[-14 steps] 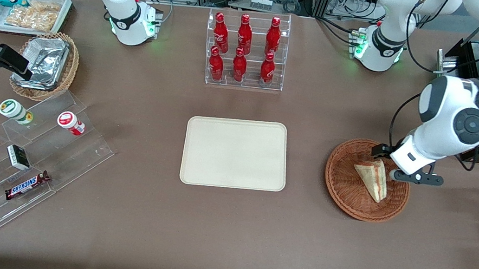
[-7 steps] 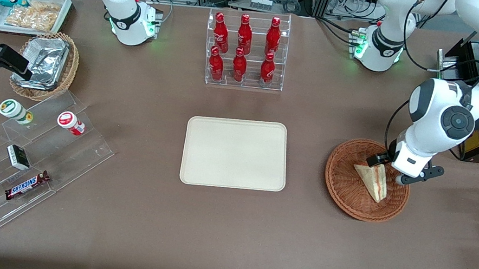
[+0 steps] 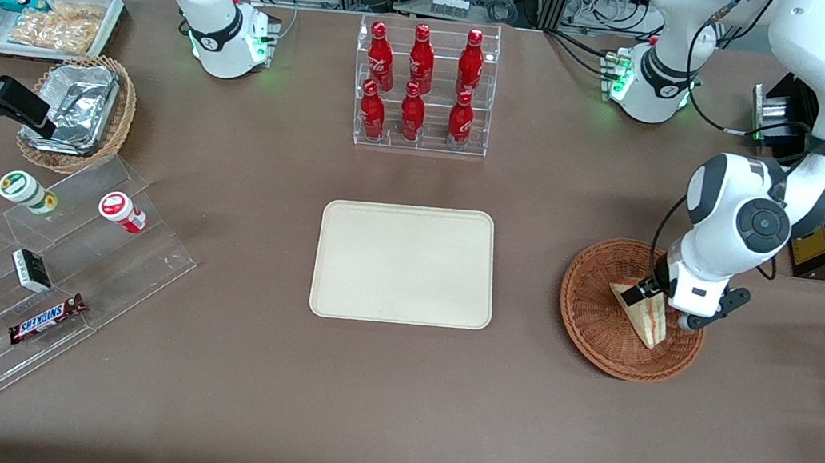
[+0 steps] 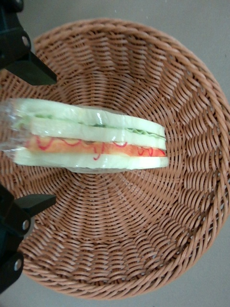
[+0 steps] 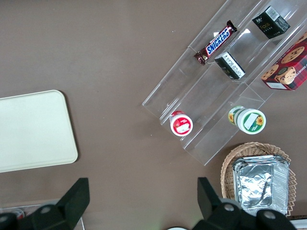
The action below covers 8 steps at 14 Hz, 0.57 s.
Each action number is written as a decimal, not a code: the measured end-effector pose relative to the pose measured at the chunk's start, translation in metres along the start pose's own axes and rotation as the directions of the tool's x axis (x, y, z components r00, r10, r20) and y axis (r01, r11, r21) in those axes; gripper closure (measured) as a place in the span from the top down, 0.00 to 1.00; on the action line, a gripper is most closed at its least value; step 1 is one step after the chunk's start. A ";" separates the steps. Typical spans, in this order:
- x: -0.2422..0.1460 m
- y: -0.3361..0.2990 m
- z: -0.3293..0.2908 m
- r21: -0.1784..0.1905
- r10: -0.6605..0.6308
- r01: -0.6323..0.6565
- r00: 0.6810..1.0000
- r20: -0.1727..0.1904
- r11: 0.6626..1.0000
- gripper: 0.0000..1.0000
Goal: Place sandwich from basket to tray
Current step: 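Lower the left gripper and close it on the sandwich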
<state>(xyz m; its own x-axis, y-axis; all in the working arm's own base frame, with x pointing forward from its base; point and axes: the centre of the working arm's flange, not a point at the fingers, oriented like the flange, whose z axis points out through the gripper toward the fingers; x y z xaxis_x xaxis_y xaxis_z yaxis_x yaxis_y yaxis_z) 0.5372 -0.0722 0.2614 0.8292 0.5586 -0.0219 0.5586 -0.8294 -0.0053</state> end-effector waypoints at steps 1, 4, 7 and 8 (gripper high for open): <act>0.001 0.000 0.007 0.000 -0.002 0.002 1.000 0.002 1.000 1.00; 0.001 -0.001 0.016 0.005 -0.004 0.004 1.000 0.010 1.000 0.70; 0.003 0.000 0.012 0.001 0.033 -0.033 0.999 0.005 0.999 0.39; 0.004 0.001 0.008 0.000 0.055 -0.055 0.998 0.003 0.998 0.30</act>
<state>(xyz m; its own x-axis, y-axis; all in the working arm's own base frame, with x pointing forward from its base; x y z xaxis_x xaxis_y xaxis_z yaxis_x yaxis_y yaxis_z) 0.5406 -0.0706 0.2531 0.8585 0.5122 -0.0251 0.5123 -0.8588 -0.0044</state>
